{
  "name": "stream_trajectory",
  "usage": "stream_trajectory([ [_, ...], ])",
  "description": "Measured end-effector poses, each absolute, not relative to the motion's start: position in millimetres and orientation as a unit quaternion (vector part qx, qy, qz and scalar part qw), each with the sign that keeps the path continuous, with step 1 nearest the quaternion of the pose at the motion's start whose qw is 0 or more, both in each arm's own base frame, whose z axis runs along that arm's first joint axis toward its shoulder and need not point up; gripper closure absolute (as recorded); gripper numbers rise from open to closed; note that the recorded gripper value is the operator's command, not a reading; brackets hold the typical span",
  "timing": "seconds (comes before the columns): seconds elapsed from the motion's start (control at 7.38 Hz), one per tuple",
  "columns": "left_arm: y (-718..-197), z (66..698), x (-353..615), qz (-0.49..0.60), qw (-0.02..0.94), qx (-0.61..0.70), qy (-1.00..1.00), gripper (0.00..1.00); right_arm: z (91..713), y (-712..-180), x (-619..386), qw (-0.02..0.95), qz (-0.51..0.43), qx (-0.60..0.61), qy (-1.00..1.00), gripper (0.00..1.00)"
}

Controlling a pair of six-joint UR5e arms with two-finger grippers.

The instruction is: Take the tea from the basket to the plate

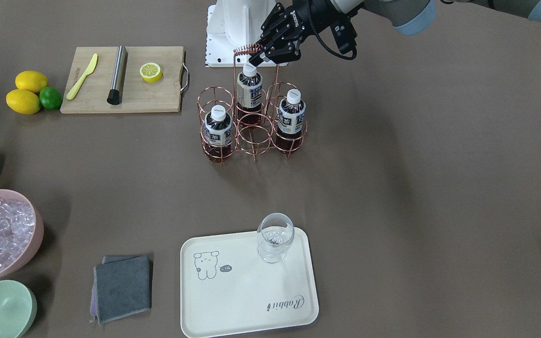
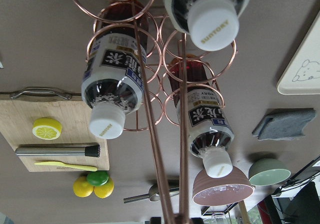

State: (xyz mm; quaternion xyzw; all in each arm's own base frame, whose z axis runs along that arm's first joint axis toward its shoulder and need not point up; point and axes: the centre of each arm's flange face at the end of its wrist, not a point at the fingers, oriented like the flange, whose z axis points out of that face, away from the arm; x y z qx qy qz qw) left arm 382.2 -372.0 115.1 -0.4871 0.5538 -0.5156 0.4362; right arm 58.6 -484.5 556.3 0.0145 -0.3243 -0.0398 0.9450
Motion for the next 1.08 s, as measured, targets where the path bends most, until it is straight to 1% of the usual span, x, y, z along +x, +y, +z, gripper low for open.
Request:
stream_trajectory([
  [0.68, -368, 127, 382, -0.513, 0.437, -0.489, 0.554, 1.00, 558, -485, 57, 0.945, -0.041, 0.013, -0.324, 0.00],
  [1.08, -369, 127, 382, -0.514, 0.435, -0.490, 0.553, 1.00, 535, -490, 42, 0.943, -0.051, 0.027, -0.327, 0.00],
])
